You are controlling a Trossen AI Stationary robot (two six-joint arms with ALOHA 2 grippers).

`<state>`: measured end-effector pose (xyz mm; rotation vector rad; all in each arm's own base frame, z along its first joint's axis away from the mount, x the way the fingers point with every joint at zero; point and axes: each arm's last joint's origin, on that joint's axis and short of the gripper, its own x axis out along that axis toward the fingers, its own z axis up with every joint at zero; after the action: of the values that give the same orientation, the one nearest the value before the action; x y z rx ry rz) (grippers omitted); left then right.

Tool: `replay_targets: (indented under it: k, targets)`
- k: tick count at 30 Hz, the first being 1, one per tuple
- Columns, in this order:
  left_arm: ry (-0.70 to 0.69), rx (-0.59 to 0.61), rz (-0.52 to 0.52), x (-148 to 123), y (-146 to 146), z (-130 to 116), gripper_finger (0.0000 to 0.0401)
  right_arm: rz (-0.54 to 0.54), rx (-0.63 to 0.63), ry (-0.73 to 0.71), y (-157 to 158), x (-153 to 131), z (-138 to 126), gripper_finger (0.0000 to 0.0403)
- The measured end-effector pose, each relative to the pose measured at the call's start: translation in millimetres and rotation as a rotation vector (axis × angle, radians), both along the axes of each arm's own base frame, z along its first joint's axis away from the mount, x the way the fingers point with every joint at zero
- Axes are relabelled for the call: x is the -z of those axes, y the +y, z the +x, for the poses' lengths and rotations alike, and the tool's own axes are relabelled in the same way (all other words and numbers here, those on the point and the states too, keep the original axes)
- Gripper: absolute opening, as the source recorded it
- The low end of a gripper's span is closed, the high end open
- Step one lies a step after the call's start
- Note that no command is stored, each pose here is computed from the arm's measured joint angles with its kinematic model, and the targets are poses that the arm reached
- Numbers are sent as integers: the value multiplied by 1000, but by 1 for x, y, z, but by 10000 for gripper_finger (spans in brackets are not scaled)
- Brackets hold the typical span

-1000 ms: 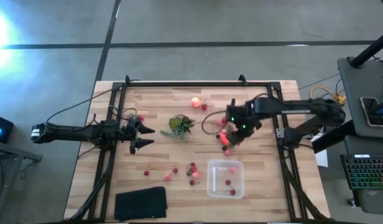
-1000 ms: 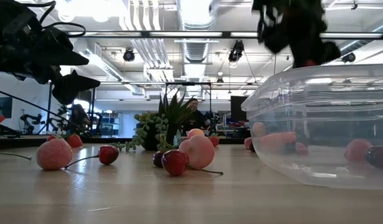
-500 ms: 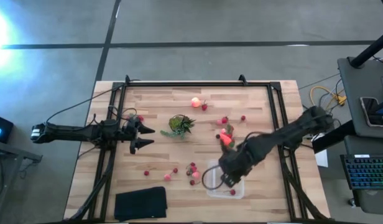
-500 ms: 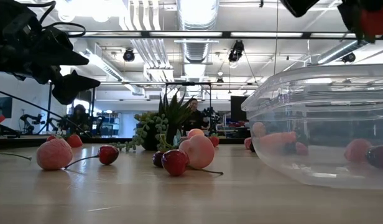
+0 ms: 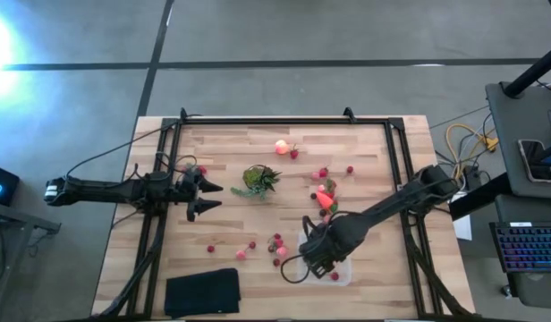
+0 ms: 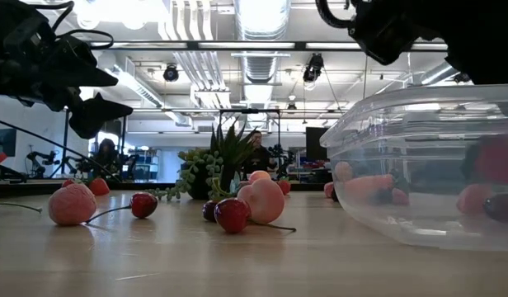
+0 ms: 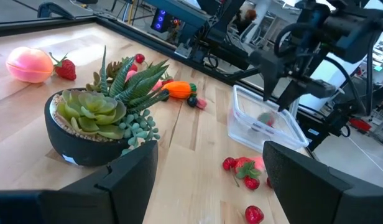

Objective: Pick and placing Produce into tupperware
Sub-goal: Put the cherry into the bin

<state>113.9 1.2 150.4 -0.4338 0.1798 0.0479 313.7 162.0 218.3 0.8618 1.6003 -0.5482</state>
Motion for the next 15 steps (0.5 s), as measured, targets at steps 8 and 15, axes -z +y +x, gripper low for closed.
replay_targets:
  k: [8,15]
  targets:
    - [2,0,0,0,0,0,277,-143,54,-30,-31,-51,-17,252]
    - [0,0,0,0,0,0,277,-267,216,-4,-113,-92,-48,241]
